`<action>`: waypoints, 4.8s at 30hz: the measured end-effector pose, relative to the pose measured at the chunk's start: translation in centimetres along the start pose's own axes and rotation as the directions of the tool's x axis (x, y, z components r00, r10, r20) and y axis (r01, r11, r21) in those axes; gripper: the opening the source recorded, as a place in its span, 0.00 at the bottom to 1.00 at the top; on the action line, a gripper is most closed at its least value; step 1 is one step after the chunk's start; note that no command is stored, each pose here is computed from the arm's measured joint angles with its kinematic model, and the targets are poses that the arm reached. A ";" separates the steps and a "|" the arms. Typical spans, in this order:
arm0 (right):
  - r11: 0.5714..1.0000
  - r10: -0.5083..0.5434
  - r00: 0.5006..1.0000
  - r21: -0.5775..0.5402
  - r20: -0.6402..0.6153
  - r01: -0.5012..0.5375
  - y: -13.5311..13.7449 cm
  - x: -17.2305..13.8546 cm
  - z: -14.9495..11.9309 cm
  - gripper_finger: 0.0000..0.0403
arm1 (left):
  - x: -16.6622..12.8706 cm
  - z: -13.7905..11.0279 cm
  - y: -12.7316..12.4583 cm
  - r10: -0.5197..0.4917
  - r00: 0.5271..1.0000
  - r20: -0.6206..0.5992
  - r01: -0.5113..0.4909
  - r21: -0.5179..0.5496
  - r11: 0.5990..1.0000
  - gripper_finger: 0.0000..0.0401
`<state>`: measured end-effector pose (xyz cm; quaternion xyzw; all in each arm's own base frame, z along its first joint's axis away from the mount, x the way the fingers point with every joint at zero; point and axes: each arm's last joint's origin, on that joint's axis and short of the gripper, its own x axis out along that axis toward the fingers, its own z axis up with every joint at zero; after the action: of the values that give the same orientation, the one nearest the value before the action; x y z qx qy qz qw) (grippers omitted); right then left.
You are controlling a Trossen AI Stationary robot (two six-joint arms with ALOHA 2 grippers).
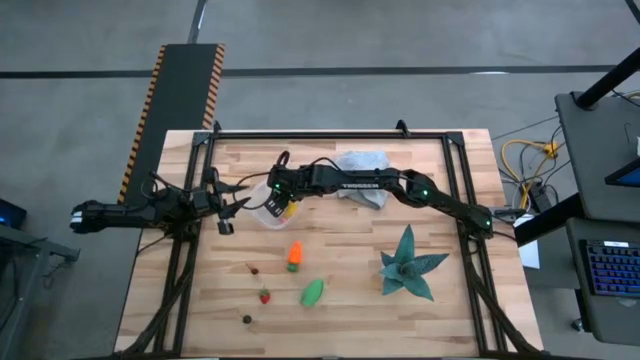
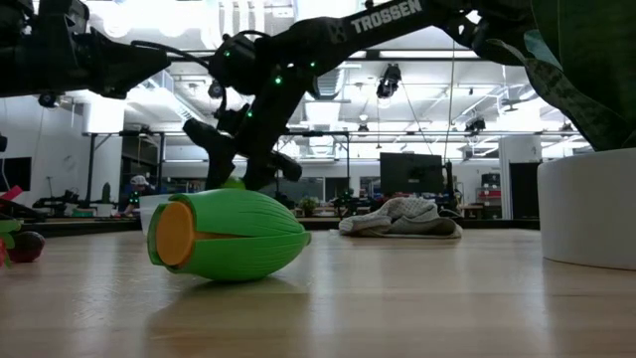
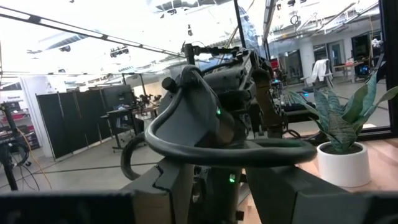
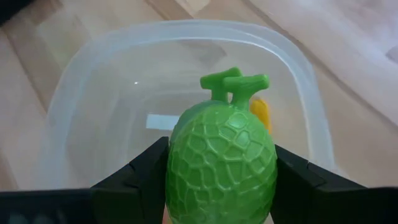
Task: Pick and placing Produce into tupperware
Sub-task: Put the green melon into the transparent container, then put the green corn into the transparent container
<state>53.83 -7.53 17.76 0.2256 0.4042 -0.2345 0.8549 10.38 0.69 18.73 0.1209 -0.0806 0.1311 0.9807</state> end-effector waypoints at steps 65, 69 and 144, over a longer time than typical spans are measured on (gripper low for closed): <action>0.495 0.301 0.952 -0.843 -0.062 -0.212 6.4 -22.3 -10.2 0.56 | 0.0 0.3 0.2 0.049 0.998 0.029 -0.049 -0.012 0.999 0.31; 0.498 0.268 0.961 -0.844 -0.068 -0.198 6.1 -21.5 -10.7 0.56 | -0.1 0.4 0.3 0.067 0.997 0.038 -0.066 -0.018 0.998 0.31; 0.148 0.350 0.870 -0.897 -0.346 -0.416 11.5 -6.2 -20.9 0.81 | 0.1 0.2 0.3 0.093 0.996 0.008 -0.091 -0.142 0.986 0.31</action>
<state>44.85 14.95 12.98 -0.2347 0.4133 0.2880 0.8313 10.34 0.93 18.96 0.0482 -0.1023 0.1692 0.9791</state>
